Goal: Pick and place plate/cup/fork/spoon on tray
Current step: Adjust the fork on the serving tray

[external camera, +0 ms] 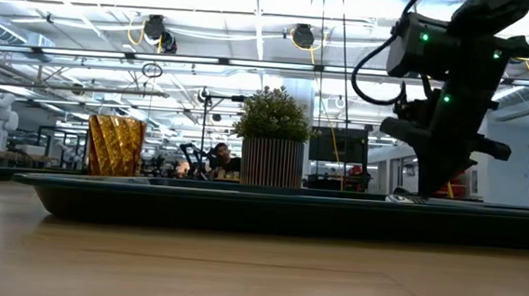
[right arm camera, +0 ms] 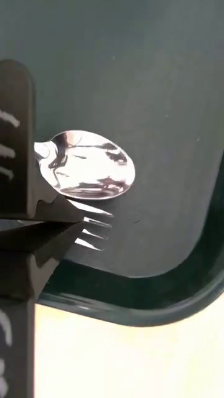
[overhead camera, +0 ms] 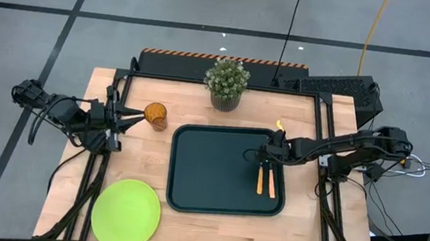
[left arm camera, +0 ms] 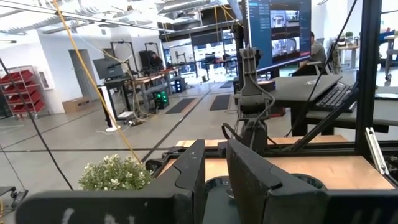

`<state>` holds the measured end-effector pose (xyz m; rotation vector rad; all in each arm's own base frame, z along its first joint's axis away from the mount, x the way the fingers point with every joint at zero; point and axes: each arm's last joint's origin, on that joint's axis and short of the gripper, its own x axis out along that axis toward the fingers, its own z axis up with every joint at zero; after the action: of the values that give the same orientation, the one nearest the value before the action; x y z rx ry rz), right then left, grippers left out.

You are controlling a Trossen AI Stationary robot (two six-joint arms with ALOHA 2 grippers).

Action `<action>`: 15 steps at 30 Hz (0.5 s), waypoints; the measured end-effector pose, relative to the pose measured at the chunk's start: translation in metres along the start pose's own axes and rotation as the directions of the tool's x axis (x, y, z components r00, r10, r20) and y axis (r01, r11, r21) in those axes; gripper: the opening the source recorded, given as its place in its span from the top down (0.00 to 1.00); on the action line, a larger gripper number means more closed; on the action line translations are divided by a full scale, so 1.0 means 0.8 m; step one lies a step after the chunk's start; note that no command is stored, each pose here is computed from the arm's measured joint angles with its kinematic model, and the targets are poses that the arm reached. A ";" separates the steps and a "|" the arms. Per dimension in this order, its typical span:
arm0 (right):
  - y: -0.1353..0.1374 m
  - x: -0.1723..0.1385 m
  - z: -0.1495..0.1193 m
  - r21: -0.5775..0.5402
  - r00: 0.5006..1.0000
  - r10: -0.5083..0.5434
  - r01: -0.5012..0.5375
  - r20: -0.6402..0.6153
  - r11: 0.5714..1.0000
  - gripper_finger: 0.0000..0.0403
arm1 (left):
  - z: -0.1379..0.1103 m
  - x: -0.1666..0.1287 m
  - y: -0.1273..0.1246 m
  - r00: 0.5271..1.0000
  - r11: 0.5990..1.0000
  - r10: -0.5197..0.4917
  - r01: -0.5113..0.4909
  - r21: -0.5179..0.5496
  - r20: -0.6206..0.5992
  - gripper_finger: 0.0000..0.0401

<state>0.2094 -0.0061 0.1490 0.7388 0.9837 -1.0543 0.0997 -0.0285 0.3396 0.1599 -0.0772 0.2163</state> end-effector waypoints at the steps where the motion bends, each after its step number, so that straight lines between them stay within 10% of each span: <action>1: -0.002 0.002 -0.002 0.004 1.000 -0.006 0.006 -0.003 1.000 1.00 | 0.000 0.000 0.000 1.000 1.000 0.000 0.000 0.000 0.000 0.82; 15: -0.013 0.013 -0.008 0.014 0.999 -0.035 0.035 0.035 0.999 1.00 | 0.000 0.000 0.000 1.000 1.000 0.000 0.000 0.001 0.000 0.82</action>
<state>0.1998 -0.0078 0.1364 0.7143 0.9634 -1.1020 0.0997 -0.0285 0.3396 0.1605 -0.0768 0.2165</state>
